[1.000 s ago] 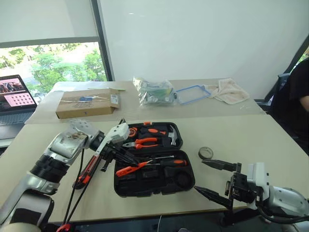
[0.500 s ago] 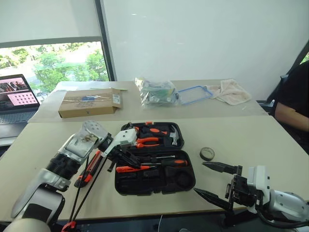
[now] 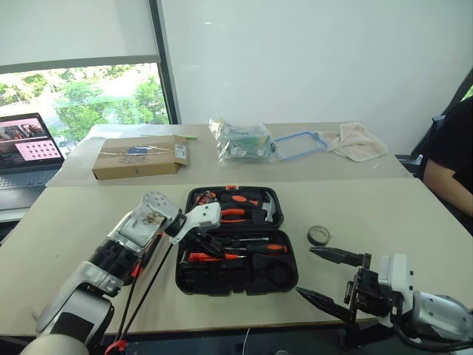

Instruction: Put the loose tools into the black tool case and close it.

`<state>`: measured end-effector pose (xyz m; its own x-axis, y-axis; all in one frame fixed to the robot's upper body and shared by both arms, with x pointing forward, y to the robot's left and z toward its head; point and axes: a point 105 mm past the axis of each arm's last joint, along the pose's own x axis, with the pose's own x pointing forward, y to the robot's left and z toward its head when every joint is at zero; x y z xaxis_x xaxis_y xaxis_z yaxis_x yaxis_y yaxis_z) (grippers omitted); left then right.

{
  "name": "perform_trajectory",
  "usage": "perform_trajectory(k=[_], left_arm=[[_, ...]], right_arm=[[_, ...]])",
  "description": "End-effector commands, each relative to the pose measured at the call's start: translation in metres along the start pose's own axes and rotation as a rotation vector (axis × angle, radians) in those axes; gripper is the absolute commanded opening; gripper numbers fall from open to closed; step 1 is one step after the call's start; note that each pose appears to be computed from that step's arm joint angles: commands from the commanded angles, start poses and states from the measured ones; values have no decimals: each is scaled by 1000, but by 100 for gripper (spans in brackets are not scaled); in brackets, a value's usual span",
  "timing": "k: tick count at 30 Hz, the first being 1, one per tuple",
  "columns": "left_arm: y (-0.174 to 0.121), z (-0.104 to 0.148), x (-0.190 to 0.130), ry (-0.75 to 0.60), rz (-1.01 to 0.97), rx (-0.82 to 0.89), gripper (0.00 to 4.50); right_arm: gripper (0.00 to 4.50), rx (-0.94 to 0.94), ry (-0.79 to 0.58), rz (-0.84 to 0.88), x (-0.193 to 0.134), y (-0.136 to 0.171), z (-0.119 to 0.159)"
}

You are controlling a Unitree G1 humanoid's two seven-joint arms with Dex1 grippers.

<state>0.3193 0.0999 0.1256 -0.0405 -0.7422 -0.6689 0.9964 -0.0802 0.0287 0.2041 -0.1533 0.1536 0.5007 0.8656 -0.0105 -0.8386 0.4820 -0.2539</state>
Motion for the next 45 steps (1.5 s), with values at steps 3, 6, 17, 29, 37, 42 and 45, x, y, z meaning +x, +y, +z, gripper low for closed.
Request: perform_trajectory(k=[3,6,17,29,37,42,45], left_arm=[[1,-7,-26,64,46,22,23],[-1,-6,-32,84,30,20,23],[0,-9,-27,85,44,44,57],[-3,31,-56,-175,79,240,308],[-23,-13,-56,-172,51,163,54],[-19,-23,-45,-173,109,142,8],[-19,-24,-41,-178,108,145,8]], right_arm=[[450,-44,-36,1,1,2,12],[450,-41,-35,1,1,2,11],[450,-38,-40,2,3,2,11],[450,-28,-38,14,3,2,9],[450,-25,-44,15,5,3,7],[450,-28,-48,16,6,2,7],[450,-29,-48,20,7,2,7]])
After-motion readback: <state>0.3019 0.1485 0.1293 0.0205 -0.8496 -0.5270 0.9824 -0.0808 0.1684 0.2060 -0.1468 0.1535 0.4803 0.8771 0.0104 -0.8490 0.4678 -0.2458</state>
